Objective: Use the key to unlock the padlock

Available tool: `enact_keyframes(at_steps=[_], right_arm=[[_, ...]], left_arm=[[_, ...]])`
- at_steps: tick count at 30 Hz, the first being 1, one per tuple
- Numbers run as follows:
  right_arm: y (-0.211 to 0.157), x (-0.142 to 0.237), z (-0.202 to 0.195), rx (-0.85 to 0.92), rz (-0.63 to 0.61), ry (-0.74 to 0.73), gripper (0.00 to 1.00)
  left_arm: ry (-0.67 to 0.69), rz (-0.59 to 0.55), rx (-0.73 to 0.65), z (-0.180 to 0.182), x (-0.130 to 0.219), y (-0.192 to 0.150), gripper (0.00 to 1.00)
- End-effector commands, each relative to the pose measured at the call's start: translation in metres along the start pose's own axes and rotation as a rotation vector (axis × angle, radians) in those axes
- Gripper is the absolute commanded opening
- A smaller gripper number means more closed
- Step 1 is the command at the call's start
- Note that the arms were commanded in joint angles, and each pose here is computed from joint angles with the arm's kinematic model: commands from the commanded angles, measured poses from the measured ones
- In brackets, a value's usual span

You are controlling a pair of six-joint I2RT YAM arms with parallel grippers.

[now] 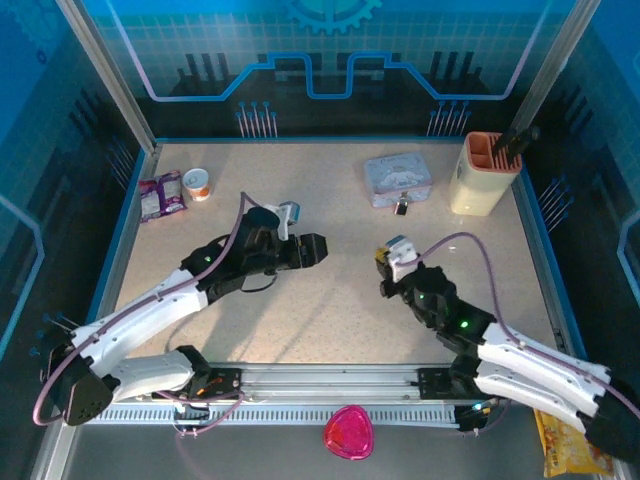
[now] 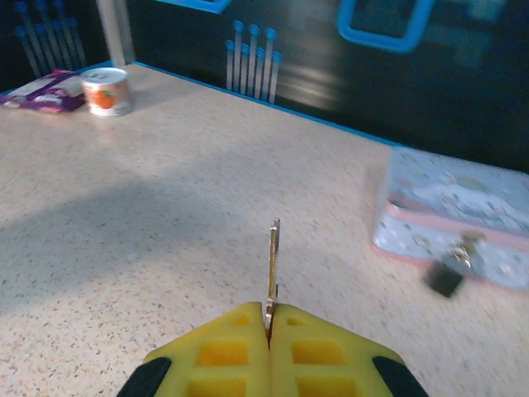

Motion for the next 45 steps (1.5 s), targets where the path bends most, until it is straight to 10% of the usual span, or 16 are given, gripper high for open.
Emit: enact_keyframes(at_steps=[1, 12, 22, 34, 45], right_arm=[[-0.019, 0.021, -0.022, -0.180, 0.251, -0.087, 0.00], [0.015, 0.068, -0.034, -0.329, 0.331, -0.149, 0.00], [0.040, 0.117, -0.047, -0.388, 0.211, -0.160, 0.00], [0.058, 0.168, -0.057, -0.453, 0.026, -0.090, 0.00], [0.044, 0.162, -0.051, -0.477, 0.053, -0.039, 0.00]], left_arm=[[0.006, -0.038, -0.075, 0.001, -0.022, 0.011, 0.61], [-0.005, 0.058, -0.160, -0.019, -0.156, 0.017, 0.60], [0.290, 0.069, -0.252, -0.022, -0.263, 0.025, 0.66], [0.535, 0.007, -0.220, -0.004, -0.329, 0.037, 0.66], [0.489, -0.075, -0.131, 0.017, -0.372, 0.035, 0.59]])
Point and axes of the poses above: each hand's point on the last joint's axis, 136 mm out from that joint toward the fingers, its own x axis back along the fingers, its own z axis along the line the jaws close on, y = z × x, the point moved 5 cm from there along x, back along the fingers, and after that the axes turned 11 degrees about -x, right-handed, at the moved point
